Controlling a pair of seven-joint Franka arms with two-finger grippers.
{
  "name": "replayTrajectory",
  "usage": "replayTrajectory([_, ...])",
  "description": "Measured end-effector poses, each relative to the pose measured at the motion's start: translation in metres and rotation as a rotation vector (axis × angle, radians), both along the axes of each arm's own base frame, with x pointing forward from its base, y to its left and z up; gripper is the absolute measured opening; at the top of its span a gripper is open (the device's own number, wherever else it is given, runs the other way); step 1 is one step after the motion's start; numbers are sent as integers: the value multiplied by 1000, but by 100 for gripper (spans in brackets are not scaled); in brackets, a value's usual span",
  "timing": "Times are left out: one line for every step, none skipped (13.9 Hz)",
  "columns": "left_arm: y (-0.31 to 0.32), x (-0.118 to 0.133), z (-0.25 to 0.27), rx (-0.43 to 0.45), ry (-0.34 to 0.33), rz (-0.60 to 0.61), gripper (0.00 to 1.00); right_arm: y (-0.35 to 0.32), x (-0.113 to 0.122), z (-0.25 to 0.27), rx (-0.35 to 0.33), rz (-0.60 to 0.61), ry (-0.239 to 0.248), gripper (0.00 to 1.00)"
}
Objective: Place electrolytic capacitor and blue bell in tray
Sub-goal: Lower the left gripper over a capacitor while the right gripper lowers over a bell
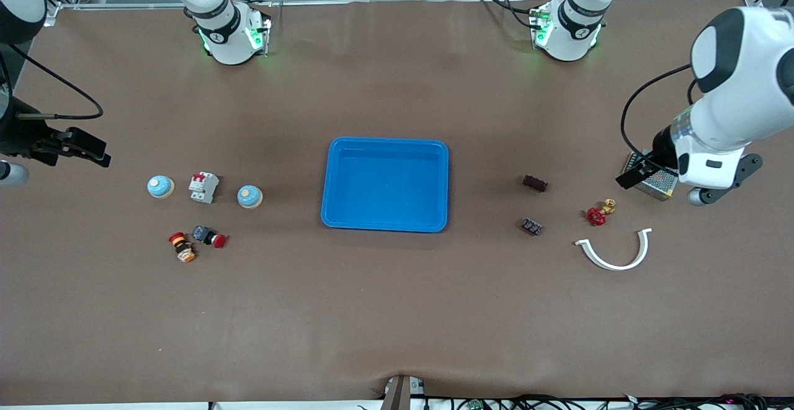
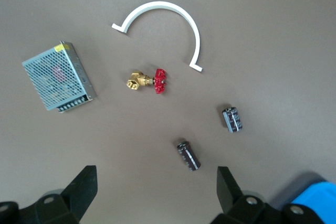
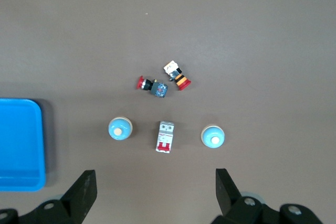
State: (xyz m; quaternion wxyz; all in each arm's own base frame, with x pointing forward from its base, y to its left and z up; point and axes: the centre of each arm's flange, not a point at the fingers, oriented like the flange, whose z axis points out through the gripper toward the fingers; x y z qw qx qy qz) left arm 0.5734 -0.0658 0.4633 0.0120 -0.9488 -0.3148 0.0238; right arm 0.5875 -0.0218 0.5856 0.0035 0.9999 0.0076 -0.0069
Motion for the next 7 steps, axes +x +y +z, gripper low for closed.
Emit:
replayTrajectory([-4, 0, -9, -1, -13, 30, 100, -12, 2, -6, -1, 59, 5, 100])
replayTrajectory([-10, 0, -18, -2, -22, 59, 100, -31, 4, -14, -1, 105, 6, 100])
replayTrajectory([-18, 0, -28, -3, -21, 83, 100, -53, 6, -24, -1, 135, 6, 100])
replayTrajectory([-26, 1, -40, -3, -10, 95, 100, -74, 7, -35, -1, 155, 9, 100])
replayTrajectory([-33, 2, -53, -3, 5, 102, 100, -90, 7, -46, 1, 169, 13, 100])
replayTrajectory([-39, 5, -66, -4, 13, 112, 100, -101, 6, -57, 3, 175, 22, 100])
replayTrajectory([-44, 8, -79, -6, 13, 125, 100, -107, 5, -66, 7, 176, 35, 100])
